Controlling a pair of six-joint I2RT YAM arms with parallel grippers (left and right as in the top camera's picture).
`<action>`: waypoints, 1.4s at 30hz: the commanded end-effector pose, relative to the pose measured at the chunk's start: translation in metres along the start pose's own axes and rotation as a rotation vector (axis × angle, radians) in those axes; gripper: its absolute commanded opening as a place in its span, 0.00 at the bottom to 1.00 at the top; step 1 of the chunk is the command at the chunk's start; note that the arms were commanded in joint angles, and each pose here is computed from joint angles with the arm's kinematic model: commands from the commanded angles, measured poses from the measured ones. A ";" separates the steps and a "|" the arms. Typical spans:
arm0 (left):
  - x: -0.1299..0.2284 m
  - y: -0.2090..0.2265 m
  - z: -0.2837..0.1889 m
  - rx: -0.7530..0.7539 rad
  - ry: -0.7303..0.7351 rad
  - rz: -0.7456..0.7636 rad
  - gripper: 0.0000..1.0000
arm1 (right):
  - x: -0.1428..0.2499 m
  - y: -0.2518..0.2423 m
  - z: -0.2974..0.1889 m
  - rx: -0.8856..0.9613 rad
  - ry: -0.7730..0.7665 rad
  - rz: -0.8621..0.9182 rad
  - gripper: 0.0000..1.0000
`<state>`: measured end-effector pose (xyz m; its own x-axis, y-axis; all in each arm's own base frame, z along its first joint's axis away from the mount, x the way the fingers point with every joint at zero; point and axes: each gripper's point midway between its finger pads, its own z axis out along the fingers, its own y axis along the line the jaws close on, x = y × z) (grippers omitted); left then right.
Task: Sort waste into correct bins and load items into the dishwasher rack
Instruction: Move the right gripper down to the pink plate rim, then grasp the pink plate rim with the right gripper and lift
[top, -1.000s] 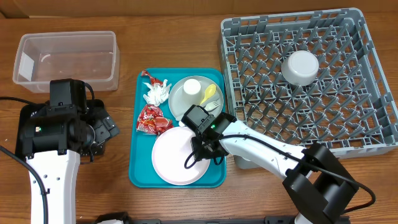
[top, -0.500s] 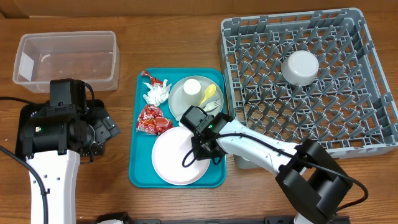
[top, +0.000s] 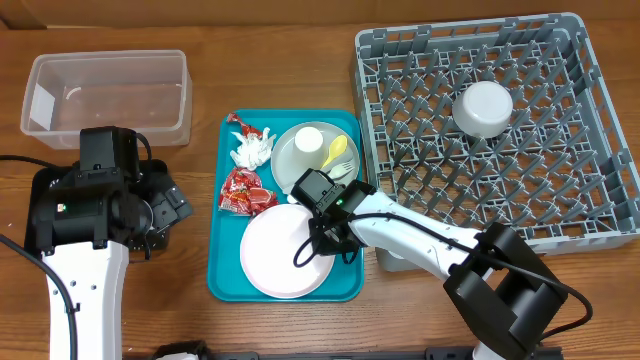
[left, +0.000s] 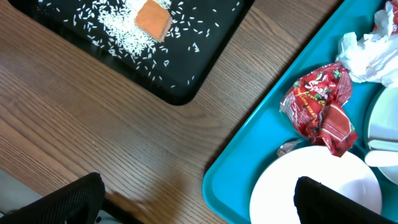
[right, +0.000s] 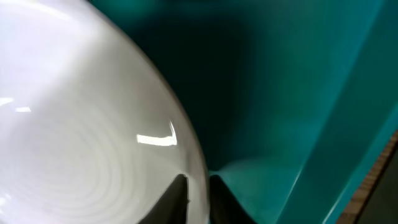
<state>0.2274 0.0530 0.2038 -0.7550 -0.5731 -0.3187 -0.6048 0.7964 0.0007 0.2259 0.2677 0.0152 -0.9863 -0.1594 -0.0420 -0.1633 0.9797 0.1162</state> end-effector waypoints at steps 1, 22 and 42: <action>-0.002 -0.002 -0.001 0.010 0.000 -0.019 1.00 | -0.001 -0.003 0.002 0.010 -0.002 0.028 0.10; -0.004 -0.003 -0.001 0.014 -0.007 -0.020 1.00 | -0.014 0.020 -0.090 0.011 0.044 -0.161 0.04; -0.002 -0.005 -0.001 0.027 0.003 -0.019 1.00 | -0.049 -0.104 -0.304 0.231 -0.420 0.123 0.04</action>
<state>0.2295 0.0512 0.2041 -0.7540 -0.5739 -0.3196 -0.6021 0.7983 -0.0132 0.2830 0.1644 0.2698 -0.9407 -0.1021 -0.3235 -0.0718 0.9920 -0.1043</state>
